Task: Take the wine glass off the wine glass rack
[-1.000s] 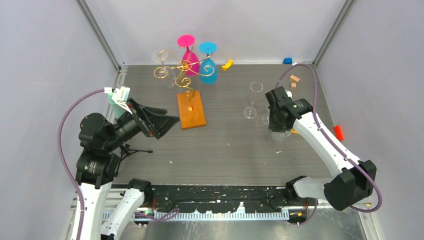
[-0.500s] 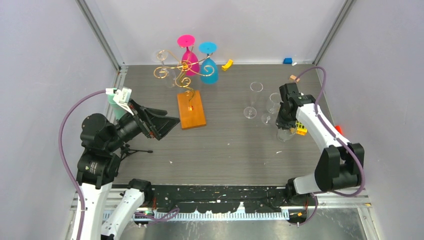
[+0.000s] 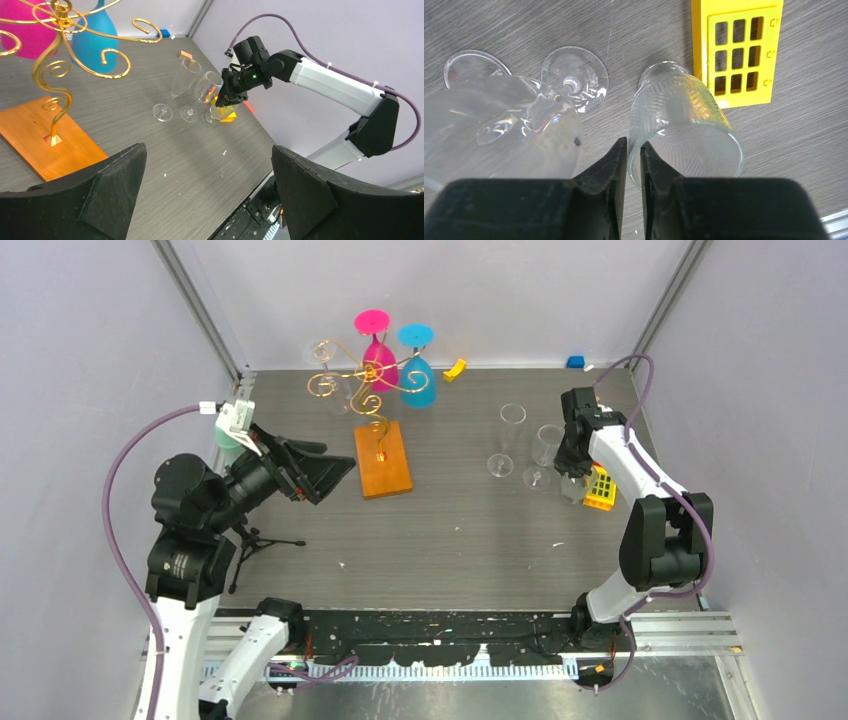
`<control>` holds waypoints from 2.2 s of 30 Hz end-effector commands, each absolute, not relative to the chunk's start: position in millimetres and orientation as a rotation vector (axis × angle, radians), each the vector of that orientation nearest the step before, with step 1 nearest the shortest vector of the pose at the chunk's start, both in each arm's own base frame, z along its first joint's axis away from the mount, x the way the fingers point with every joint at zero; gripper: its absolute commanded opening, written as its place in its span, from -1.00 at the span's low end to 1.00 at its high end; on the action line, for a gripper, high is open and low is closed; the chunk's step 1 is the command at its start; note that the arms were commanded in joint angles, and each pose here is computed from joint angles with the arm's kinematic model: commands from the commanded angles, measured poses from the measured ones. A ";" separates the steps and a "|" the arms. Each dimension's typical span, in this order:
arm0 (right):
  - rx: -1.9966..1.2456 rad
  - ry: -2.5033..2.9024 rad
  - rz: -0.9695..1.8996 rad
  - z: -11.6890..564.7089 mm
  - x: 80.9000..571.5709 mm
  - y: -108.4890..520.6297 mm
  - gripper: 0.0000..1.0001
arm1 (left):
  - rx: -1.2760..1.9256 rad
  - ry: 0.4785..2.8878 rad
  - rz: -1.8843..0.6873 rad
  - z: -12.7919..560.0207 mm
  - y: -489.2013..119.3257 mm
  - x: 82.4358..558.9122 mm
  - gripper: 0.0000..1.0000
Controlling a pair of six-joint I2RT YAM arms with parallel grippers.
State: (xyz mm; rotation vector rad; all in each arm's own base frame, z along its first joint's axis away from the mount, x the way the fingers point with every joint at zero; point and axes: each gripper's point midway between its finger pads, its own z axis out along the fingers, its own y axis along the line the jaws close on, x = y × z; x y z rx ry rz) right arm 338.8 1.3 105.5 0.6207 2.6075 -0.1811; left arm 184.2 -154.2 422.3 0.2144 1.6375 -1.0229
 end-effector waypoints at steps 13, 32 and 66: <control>0.646 2.394 -0.178 178.2 351.1 -12.3 -0.20 | 0.086 1.668 -0.845 455.4 -142.5 269.4 0.96; 0.580 2.178 0.206 264.3 310.0 24.7 -0.09 | -0.235 1.852 -0.620 431.9 -74.8 409.8 0.99; 0.517 2.157 0.436 274.2 290.0 55.6 -0.09 | -0.506 1.837 -1.160 379.7 -65.9 492.2 -0.36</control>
